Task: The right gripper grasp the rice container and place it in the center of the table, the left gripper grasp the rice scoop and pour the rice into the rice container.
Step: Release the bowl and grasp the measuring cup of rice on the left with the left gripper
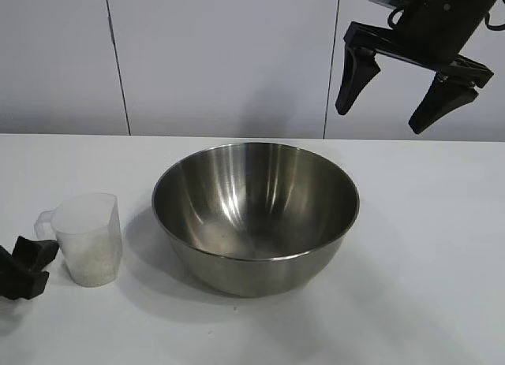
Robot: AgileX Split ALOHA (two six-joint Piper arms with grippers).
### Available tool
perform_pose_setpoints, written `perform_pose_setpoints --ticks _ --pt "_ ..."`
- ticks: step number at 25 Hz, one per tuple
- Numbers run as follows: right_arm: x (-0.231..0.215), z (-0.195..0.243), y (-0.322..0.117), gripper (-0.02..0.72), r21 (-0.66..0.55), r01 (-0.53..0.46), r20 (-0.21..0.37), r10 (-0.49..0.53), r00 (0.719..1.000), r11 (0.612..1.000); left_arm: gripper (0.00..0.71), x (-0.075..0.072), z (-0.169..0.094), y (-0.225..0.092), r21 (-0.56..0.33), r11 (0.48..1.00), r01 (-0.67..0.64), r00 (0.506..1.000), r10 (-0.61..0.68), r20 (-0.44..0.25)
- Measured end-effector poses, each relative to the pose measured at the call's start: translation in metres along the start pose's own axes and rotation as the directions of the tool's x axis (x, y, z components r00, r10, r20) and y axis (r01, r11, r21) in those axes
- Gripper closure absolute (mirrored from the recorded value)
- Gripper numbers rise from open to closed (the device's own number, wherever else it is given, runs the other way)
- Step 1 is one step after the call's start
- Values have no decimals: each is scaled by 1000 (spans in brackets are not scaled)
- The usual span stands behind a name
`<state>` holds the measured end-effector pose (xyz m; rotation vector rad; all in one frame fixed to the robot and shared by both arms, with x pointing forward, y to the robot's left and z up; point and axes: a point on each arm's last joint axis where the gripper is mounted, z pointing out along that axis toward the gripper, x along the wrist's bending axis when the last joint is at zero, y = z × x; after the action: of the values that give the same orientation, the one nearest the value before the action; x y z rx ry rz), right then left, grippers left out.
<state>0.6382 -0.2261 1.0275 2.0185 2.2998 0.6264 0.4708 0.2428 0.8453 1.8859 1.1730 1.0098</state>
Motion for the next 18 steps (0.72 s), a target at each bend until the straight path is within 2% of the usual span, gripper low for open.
perform_pose_setpoints --ticks 6,12,14,18 --pt "0 0 0 10 0 0 0 0 1000 1000 153 1 8 8 -34 998 51 999 -51 -6" --pt "0 0 0 10 0 0 1 0 1000 1000 223 0 11 11 -51 995 89 996 -89 3" --pt "0 0 0 10 -1 0 1 0 1000 1000 277 0 11 11 -53 995 85 996 -85 14" --pt "0 0 1 10 -6 0 2 0 1000 1000 454 -3 11 12 -59 996 73 997 -71 41"
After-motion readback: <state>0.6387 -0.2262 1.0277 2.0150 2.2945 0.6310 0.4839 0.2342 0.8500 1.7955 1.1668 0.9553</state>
